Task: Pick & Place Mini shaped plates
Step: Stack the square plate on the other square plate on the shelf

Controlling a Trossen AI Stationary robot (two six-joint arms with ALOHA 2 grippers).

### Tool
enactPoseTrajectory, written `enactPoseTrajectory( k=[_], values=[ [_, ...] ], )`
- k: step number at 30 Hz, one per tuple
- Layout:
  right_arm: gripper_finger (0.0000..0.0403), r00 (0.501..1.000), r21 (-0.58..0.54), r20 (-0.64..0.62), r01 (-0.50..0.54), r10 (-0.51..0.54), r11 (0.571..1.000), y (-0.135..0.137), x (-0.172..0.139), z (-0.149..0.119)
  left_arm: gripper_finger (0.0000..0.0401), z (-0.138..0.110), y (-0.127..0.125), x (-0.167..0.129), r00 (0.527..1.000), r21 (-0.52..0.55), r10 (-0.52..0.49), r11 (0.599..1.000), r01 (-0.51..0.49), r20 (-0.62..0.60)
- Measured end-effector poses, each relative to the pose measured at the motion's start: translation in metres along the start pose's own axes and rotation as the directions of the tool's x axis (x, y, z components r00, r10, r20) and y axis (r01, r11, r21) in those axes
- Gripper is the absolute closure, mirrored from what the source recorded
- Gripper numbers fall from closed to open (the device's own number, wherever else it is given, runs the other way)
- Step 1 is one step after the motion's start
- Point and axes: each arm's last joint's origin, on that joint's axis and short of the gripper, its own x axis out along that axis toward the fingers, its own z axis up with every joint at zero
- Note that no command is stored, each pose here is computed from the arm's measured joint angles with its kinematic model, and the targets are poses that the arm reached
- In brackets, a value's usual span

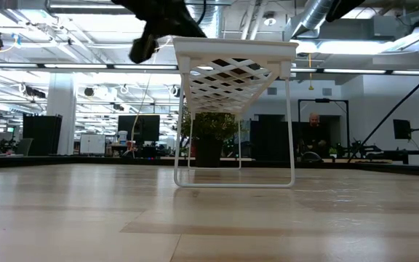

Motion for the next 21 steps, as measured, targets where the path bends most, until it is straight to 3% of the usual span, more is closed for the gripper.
enactPoseTrajectory(
  k=[7, 21],
  values=[
    [0.0311, 1.0, 0.008, 0.0, 0.0, 0.0, 1.0, 0.0, 0.0, 0.0, 0.0396, -0.002, 0.01, -0.008, 0.992, 0.05, 0.126, 0.991, -0.126, -0.006],
    [0.0311, 1.0, 0.029, 0.002, -0.001, 0.001, 1.0, 0.0, 0.0, 0.0, 0.0397, -0.011, 0.012, 0.003, 0.99, 0.033, 0.132, 0.991, -0.13, -0.059]
  ],
)
